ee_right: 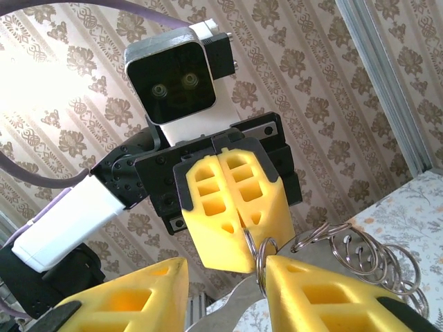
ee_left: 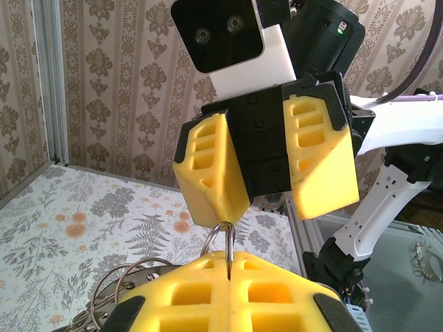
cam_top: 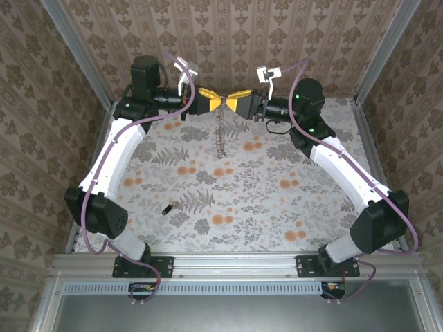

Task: Put the keys on the keyring

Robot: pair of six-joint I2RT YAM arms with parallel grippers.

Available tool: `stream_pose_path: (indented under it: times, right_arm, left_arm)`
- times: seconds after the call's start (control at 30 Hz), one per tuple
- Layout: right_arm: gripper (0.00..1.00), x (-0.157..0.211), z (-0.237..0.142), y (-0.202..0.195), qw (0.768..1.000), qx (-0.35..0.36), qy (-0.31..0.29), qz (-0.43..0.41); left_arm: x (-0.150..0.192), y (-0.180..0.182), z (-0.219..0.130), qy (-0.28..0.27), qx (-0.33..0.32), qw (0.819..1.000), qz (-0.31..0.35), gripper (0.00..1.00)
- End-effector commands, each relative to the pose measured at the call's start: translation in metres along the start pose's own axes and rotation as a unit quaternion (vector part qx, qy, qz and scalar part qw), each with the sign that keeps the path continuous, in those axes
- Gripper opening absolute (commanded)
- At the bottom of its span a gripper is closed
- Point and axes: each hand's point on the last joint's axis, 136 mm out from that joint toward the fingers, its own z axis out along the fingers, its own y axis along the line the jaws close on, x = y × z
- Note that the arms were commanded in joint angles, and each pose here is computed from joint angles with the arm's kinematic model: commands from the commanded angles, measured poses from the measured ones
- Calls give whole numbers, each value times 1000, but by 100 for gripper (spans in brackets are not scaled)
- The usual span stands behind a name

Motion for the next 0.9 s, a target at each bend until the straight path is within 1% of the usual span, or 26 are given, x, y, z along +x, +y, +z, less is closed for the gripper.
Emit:
stream_pose_path:
  times: [0.0,0.13,0.3,0.6,0.87]
  right_arm:
    - [36,-13,-1,16,999,-9,-11,-29]
    - [35,-16,-8,17,999,11,-20,-43]
    - [34,-21,-11,26,998,9,-29,-53]
    - [32,-23,0,30,999,-17,-26,-44]
    - [32,-18,10,18,999,-14,-22,-34]
  left_arm:
    - [-18,-23,-4,-8,18,999,42,0]
    - [-17,-22,-4,-8,18,999,40,0]
    - [-18,-22,-4,-8,20,999,43,0]
    - [-16,-22,-3,-8,23,999,40,0]
    - [-16,-22,-3,-7,25,999,40,0]
